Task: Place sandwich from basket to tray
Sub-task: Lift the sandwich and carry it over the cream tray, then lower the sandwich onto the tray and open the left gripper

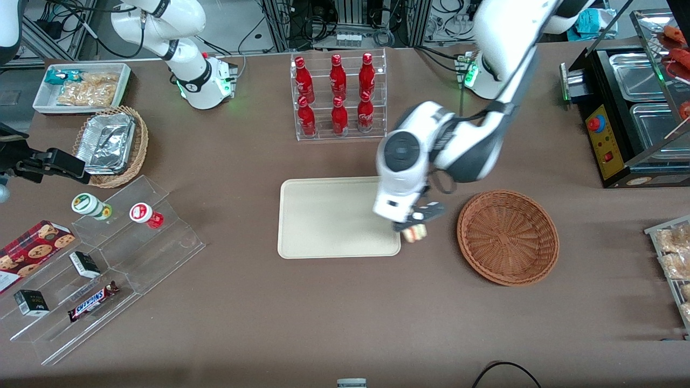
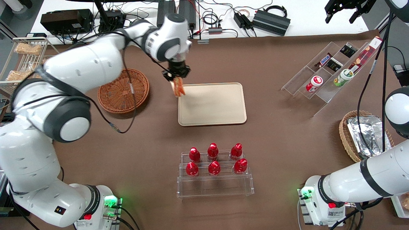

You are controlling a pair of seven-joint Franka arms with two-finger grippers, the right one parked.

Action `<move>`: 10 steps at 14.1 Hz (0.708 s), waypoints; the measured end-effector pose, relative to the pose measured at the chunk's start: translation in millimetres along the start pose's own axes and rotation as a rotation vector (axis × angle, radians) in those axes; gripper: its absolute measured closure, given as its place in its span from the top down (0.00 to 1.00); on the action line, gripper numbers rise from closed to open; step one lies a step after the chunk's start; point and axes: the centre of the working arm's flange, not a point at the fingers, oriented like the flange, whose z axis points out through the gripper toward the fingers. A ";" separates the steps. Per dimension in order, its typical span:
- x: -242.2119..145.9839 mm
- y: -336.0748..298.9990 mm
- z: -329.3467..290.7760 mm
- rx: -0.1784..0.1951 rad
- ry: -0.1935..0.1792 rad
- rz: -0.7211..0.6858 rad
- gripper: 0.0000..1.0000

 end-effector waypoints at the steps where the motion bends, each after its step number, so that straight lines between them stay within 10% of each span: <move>1: -11.5 23.8 10.0 -0.009 -0.003 0.031 0.23; 10: -68.7 110.2 98.5 -0.047 -0.040 0.295 0.25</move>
